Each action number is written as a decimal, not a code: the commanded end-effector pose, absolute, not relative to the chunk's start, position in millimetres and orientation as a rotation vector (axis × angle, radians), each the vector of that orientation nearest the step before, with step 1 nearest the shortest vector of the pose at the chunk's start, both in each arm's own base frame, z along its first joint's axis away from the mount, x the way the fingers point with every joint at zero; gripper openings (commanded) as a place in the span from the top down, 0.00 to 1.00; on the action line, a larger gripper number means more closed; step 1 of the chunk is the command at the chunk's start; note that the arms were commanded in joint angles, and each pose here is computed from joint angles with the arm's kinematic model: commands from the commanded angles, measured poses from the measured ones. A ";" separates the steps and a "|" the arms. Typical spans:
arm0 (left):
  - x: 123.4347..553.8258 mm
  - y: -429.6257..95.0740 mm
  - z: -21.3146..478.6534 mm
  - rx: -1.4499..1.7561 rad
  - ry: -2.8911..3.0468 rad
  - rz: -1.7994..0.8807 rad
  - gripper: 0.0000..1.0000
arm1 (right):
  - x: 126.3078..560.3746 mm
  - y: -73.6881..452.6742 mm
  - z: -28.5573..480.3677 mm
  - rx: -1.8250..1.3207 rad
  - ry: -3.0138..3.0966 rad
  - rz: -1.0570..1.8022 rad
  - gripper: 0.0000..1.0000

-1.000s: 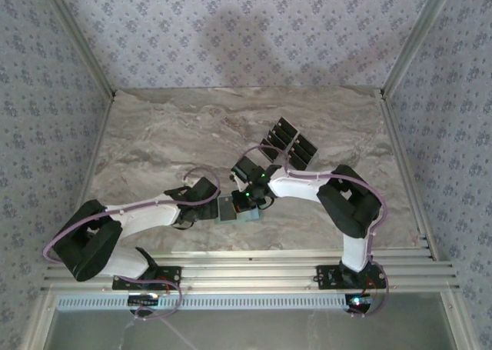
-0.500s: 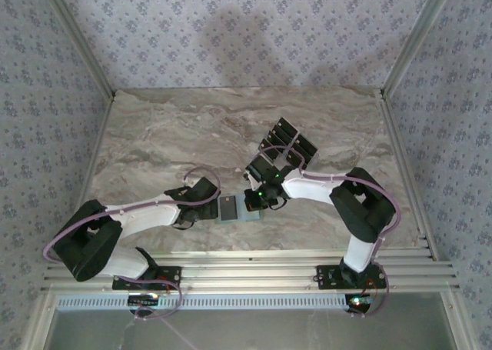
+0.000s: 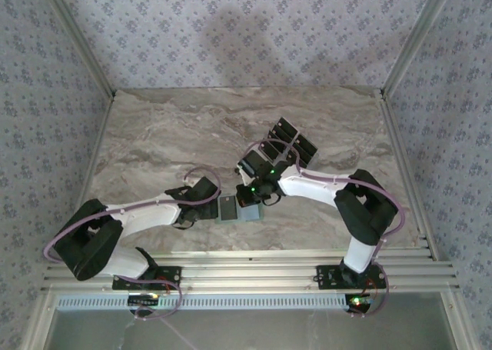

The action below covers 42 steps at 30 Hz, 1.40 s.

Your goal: Put the credit cards into the card holder

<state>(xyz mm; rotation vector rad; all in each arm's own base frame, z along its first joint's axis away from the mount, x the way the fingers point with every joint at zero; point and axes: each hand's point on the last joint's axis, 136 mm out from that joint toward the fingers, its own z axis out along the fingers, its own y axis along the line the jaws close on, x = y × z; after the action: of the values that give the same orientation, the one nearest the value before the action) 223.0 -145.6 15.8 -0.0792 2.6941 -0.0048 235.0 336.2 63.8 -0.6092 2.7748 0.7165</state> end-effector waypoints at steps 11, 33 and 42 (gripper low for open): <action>211.7 -143.9 -5.5 -0.058 2.762 0.017 0.09 | 225.6 347.6 37.9 -0.685 2.836 0.680 0.97; 212.2 -146.4 -8.6 -0.055 2.769 0.012 0.09 | 225.4 345.2 21.7 -0.670 2.874 0.674 0.98; 211.9 -147.0 -9.4 -0.053 2.770 0.007 0.09 | 223.1 350.7 23.9 -0.725 2.874 0.688 0.98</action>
<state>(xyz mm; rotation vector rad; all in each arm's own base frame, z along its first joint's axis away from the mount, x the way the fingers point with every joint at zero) 223.1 -145.7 12.8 -0.0745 2.7014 0.0094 227.2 346.1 25.0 -0.6674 2.8612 0.6750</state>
